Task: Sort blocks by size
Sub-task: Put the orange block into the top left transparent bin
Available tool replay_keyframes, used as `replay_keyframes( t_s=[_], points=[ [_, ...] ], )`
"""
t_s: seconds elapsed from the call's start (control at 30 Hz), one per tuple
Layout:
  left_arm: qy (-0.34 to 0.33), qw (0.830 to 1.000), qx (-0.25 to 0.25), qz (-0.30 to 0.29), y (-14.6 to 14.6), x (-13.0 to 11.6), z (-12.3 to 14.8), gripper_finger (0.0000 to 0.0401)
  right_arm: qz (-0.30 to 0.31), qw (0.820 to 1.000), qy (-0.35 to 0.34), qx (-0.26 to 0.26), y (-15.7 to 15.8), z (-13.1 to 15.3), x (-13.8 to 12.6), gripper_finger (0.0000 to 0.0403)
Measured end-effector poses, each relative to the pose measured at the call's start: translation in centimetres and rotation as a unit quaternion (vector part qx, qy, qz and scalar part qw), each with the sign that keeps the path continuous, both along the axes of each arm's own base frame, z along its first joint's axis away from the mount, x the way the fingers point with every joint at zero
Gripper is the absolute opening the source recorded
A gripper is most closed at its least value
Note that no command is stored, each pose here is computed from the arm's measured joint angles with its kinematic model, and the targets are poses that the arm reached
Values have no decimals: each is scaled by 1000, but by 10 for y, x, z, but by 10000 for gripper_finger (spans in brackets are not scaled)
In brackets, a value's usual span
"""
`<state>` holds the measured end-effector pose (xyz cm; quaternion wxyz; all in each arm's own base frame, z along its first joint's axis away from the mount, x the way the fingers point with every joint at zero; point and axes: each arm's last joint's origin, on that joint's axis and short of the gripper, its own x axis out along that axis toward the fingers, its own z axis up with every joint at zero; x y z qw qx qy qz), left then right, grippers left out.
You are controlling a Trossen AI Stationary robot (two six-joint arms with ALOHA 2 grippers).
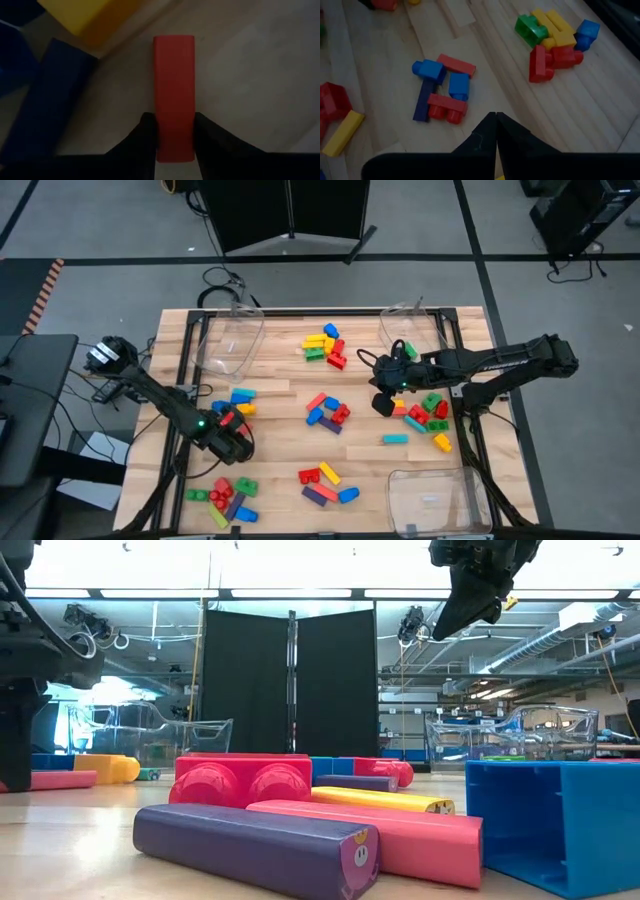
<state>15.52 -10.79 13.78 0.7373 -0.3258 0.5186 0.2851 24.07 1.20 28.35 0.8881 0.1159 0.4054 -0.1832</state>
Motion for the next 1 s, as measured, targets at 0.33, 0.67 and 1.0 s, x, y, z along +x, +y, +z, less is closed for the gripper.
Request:
replay_keyframes(
  t_s=[0.33,0.67,1.0],
  points=[
    [-31,998,-54,7,-10,11,10,103,14,1000,4,-11,0,0,0,22],
    [-63,995,-70,14,-18,25,34,103,30,999,8,-24,0,0,0,22],
    [-30,998,-26,44,-4,38,71,103,32,999,-14,-25,0,3,4,22]
  ],
)
